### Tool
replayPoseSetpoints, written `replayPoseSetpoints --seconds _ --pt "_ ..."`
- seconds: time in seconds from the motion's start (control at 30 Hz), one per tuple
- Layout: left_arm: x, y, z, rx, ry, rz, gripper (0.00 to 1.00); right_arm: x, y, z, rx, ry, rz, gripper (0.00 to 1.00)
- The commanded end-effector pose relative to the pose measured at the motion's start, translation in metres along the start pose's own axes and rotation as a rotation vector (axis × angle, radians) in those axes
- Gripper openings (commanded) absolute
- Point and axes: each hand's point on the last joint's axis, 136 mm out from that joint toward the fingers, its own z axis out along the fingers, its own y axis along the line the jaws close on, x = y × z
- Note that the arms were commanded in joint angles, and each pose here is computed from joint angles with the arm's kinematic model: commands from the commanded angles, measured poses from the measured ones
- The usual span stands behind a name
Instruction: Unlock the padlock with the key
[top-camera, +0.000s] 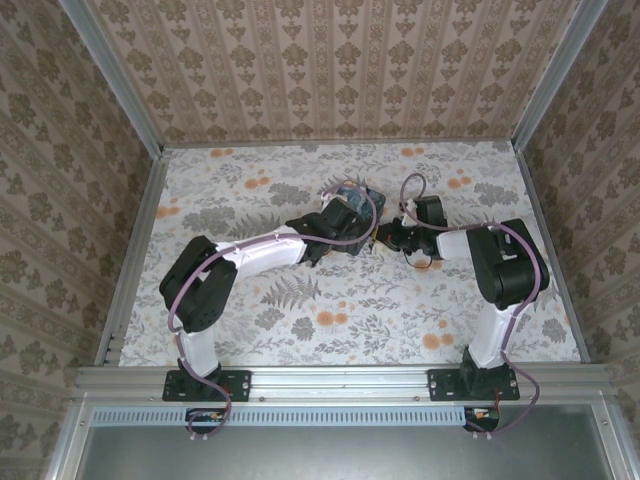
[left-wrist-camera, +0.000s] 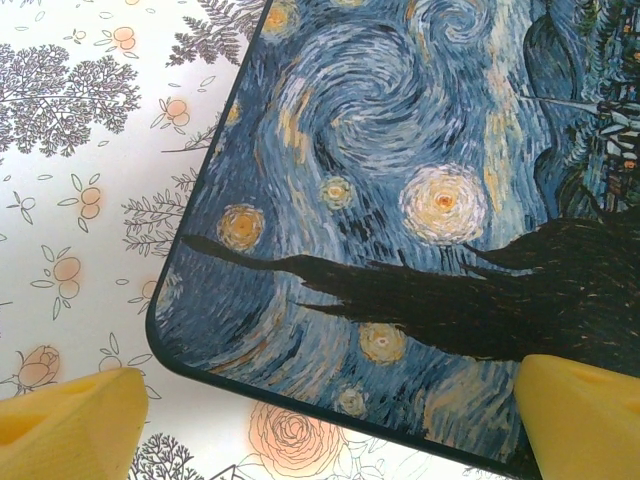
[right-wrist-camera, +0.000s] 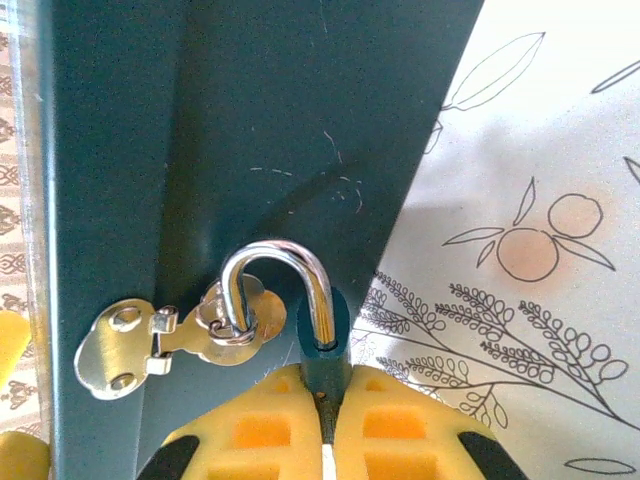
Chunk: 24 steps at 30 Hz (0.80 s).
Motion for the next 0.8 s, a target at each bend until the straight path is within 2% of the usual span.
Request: replayPoseSetpoints --seconds 0.0,0.17,0.33,0.77 --pt "0.079 0.031 0.010 -0.099 0.270 0.131 0.95 -0.033 0.001 -0.007 -0.025 -0.069 0.015 0.00" --pt "0.082 0.031 0.012 -0.096 0.278 0.128 0.94 -0.057 0.017 -0.009 -0.135 -0.102 0.072 0.00" --pt "0.082 0.030 0.013 -0.093 0.280 0.125 0.94 -0.063 0.019 -0.001 -0.202 -0.107 0.154 0.00" --pt "0.083 0.027 0.013 -0.075 0.290 0.121 0.92 -0.057 -0.014 -0.010 0.105 -0.044 -0.002 0.00"
